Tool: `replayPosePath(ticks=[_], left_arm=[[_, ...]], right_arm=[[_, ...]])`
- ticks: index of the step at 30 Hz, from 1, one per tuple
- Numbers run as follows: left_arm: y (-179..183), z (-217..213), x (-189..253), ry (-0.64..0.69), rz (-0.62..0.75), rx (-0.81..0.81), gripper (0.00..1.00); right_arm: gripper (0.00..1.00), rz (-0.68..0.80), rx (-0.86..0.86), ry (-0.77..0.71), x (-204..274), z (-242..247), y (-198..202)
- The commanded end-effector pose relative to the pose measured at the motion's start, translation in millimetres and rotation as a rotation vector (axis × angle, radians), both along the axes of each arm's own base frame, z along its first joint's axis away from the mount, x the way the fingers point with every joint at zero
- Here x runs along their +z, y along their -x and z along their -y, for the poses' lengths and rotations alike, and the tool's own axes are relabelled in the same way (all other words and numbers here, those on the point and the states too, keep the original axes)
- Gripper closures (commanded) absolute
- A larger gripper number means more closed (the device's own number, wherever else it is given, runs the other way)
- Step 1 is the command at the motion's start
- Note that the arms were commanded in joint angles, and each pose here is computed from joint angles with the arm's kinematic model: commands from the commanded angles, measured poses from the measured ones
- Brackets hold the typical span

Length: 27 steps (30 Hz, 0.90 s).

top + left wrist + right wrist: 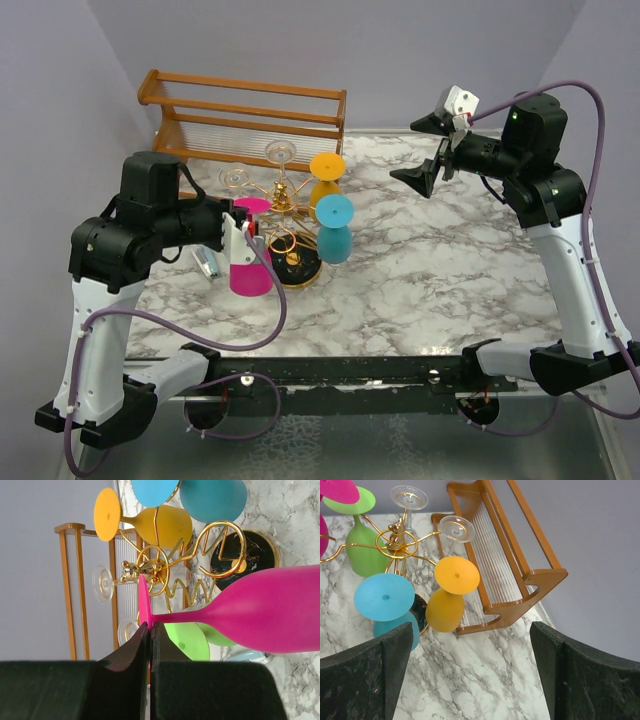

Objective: Place the wine glass upside down on the wine glass rack

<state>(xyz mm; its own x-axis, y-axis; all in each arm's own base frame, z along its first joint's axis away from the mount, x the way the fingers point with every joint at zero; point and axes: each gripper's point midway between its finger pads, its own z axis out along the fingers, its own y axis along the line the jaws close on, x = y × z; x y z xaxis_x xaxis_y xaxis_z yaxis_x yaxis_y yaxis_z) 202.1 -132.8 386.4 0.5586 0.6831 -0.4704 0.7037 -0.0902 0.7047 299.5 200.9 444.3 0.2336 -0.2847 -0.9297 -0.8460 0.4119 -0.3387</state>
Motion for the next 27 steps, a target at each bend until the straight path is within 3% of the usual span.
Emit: replayPosePath(ticks=[1, 27], left_arm=[[2, 10, 0, -0.011, 0.04, -0.094, 1.0], [-16, 30, -12, -0.032, 0.107, -0.186, 1.0]], right_arm=[[0.0, 0.036, -0.031, 0.003, 6, 5, -2], [0.0, 0.034, -0.043, 0.019, -1, 7, -5]])
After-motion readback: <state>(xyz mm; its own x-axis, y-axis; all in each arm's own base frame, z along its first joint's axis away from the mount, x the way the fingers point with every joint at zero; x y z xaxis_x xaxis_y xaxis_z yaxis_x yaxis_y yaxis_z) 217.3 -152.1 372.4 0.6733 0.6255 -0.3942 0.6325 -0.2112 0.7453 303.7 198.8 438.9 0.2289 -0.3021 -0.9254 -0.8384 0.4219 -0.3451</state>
